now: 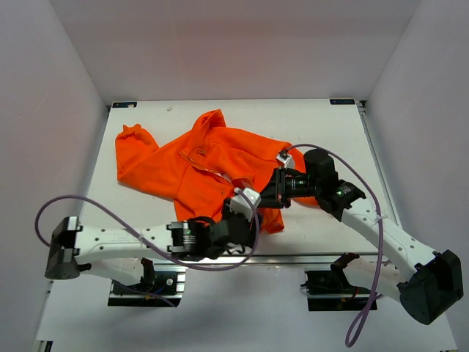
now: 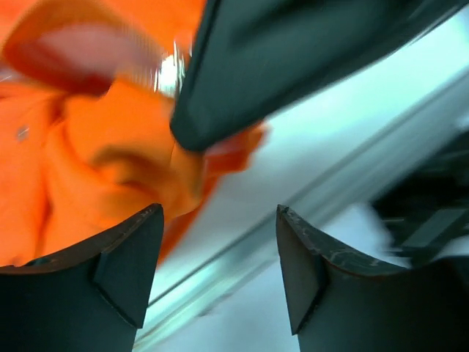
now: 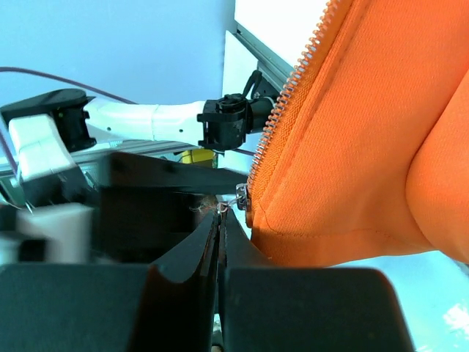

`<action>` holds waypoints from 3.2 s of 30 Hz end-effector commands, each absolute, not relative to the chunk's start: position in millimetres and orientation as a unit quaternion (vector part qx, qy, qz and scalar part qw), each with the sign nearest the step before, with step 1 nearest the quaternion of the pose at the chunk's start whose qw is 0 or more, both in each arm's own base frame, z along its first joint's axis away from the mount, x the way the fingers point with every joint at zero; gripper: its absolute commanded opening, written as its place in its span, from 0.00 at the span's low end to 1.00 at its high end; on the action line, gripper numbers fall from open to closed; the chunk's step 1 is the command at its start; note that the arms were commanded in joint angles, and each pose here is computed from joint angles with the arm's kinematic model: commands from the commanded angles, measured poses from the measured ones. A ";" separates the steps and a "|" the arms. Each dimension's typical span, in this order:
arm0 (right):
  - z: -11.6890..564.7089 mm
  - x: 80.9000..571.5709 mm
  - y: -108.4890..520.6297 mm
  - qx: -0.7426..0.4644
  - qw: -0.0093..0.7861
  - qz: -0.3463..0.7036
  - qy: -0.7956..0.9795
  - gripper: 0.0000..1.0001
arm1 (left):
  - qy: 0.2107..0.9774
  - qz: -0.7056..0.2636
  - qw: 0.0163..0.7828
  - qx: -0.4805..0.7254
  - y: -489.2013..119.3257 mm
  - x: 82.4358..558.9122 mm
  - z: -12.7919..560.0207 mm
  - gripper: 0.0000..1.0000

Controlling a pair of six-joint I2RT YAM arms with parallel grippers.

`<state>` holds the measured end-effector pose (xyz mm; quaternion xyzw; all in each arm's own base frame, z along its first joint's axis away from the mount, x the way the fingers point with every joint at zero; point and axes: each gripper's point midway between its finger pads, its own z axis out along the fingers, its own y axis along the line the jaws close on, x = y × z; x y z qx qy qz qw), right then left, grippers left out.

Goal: Zip up the jacket

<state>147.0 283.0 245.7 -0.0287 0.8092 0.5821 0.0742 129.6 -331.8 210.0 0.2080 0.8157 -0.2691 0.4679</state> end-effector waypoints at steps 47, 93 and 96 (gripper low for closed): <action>216.3 139.8 282.5 0.069 -0.009 0.611 0.789 0.00 | 0.730 -0.181 0.602 0.269 -334.3 154.1 184.5 0.00; 178.1 310.9 355.3 -0.127 0.244 0.558 0.783 0.00 | 0.783 -0.359 0.431 0.270 -307.3 76.2 178.0 0.00; 181.7 332.4 364.7 -0.132 0.258 0.551 0.783 0.00 | 0.794 -0.361 0.409 0.267 -303.7 69.9 173.0 0.00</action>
